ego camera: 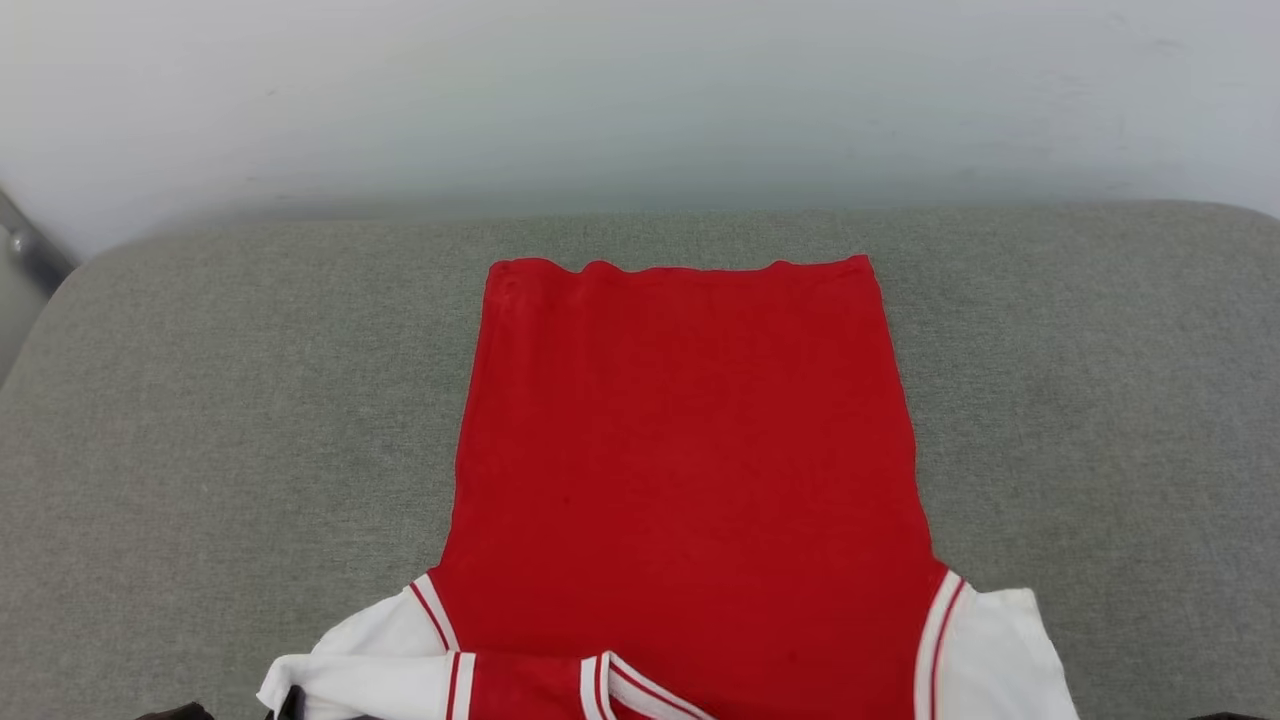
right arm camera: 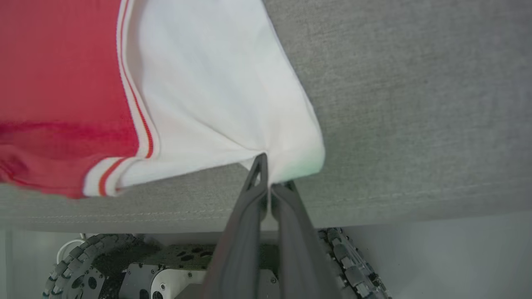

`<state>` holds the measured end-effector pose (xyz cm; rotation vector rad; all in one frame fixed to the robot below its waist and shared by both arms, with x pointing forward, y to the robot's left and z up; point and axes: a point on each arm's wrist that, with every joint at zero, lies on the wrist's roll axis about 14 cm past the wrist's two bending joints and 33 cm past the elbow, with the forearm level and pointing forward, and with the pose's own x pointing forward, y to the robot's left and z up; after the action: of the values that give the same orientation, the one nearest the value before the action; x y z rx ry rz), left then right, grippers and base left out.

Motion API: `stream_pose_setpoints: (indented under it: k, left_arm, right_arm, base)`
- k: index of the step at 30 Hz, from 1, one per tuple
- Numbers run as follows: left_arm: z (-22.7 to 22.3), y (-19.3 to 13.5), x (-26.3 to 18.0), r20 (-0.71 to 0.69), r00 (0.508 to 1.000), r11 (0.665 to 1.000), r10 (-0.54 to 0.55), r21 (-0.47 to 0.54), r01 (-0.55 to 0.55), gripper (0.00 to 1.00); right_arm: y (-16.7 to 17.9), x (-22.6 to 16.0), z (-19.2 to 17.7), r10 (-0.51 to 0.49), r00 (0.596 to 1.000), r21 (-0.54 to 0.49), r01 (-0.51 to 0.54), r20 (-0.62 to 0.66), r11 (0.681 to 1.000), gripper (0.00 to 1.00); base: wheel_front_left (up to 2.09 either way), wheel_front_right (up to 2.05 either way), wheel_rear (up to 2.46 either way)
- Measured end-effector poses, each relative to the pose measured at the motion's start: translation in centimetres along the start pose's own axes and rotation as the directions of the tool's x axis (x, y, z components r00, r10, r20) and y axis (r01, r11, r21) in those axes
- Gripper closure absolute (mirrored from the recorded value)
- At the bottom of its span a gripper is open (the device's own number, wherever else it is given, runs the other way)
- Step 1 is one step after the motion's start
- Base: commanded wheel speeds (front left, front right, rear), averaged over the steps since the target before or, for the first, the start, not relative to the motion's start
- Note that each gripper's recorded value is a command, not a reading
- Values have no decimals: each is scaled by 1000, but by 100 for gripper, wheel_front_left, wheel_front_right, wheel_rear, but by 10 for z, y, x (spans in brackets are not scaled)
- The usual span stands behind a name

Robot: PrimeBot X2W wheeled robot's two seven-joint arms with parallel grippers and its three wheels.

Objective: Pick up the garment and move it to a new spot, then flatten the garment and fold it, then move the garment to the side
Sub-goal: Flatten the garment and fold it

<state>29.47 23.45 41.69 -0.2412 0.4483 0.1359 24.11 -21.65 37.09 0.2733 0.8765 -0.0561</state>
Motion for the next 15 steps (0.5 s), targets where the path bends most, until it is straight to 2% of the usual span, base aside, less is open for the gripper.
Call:
stream_pose_setpoints:
  k: [2, 5, 11, 15]
  left_arm:
    - [-1, -4, -3, -4, 1000, 1000, -3, 2, 3, 100]
    - [1, -11, -5, 4, 1000, 1000, -18, -8, 18, 100]
    - [25, -17, 2, 63, 997, 999, -44, 3, 44, 100]
    - [36, -25, 13, 86, 994, 998, -62, 15, 61, 100]
  right_arm:
    - [4, 1, 0, 13, 1000, 3, -13, -8, 1000, 0]
    - [17, 5, 23, 50, 997, -4, -50, 54, 999, 0]
    - [35, 24, 95, 99, 964, -16, -98, 246, 995, 0]
    - [48, 48, 160, 133, 929, -39, -128, 346, 991, 0]
  base:
    - [0, 0, 0]
    - [0, 0, 0]
    - [0, 0, 0]
    - [0, 0, 0]
